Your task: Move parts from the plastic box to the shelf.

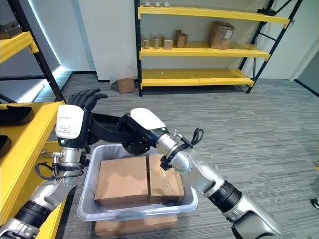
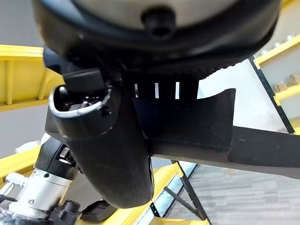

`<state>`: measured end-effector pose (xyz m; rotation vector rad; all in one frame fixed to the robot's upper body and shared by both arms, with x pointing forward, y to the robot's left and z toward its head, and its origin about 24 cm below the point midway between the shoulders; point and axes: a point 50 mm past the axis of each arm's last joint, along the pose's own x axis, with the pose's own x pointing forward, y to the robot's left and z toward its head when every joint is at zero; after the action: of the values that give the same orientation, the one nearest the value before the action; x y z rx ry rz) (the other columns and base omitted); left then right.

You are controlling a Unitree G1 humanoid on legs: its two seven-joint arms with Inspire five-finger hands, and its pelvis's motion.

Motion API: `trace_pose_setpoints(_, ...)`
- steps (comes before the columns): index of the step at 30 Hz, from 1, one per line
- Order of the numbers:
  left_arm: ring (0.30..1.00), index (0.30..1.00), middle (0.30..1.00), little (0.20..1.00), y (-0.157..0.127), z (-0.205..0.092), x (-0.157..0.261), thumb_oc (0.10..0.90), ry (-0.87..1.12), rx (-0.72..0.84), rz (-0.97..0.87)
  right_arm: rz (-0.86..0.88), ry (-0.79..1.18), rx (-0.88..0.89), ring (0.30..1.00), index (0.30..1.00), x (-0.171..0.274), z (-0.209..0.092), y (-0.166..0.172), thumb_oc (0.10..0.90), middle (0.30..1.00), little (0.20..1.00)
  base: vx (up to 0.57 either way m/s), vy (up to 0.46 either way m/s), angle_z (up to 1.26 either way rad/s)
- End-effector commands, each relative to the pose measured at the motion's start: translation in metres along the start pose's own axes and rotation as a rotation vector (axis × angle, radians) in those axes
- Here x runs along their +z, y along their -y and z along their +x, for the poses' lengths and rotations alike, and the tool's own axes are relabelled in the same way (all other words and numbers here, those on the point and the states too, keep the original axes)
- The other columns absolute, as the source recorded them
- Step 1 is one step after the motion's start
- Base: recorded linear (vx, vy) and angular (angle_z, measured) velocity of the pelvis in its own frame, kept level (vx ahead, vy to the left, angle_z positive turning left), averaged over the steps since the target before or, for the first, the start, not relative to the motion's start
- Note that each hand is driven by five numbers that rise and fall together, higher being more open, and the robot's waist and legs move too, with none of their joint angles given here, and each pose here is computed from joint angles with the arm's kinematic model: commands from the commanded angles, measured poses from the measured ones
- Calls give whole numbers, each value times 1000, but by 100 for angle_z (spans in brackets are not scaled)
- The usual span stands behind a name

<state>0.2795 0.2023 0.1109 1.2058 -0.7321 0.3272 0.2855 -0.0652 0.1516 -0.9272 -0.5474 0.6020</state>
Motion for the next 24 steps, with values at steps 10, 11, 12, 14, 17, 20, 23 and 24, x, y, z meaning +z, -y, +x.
trace_pose_setpoints(10, 1000, 1000, 1000, 1000, -39, 37, 13, 900, 164, 418, -30, -22, 288, -151, 300, 300, 62, 29, 39, 400, 300, 300, 1, 0, 0)
trace_pose_setpoints(11, 1000, 1000, 1000, 1000, -42, 37, 15, 900, 177, 457, -64, -24, 283, -148, 300, 300, 61, 31, 40, 400, 300, 300, 8, -6, 6)
trace_pose_setpoints(12, 1000, 1000, 1000, 1000, -45, 38, 18, 900, 200, 471, -99, -24, 279, -149, 300, 300, 61, 31, 40, 400, 300, 300, 7, -6, 7)
trace_pose_setpoints(14, 1000, 1000, 1000, 1000, -47, 39, 21, 900, 230, 479, -109, -24, 276, -148, 300, 300, 61, 32, 40, 400, 300, 300, 3, -3, 2)
trace_pose_setpoints(17, 1000, 1000, 1000, 1000, -52, 42, 31, 900, 308, 485, -153, -24, 273, -144, 300, 300, 60, 32, 42, 400, 300, 300, 0, 0, 0)
trace_pose_setpoints(20, 1000, 1000, 1000, 1000, -55, 43, 41, 900, 368, 487, -177, -25, 270, -137, 300, 300, 60, 33, 42, 400, 300, 300, 0, 0, 0)
trace_pose_setpoints(23, 1000, 1000, 1000, 1000, -57, 45, 55, 900, 453, 463, -193, -13, 278, -123, 300, 300, 60, 32, 41, 400, 300, 300, 0, 0, 0)
trace_pose_setpoints(24, 1000, 1000, 1000, 1000, -57, 47, 63, 900, 444, 445, -234, -29, 281, -130, 300, 300, 61, 30, 40, 400, 300, 300, 0, 0, 0)
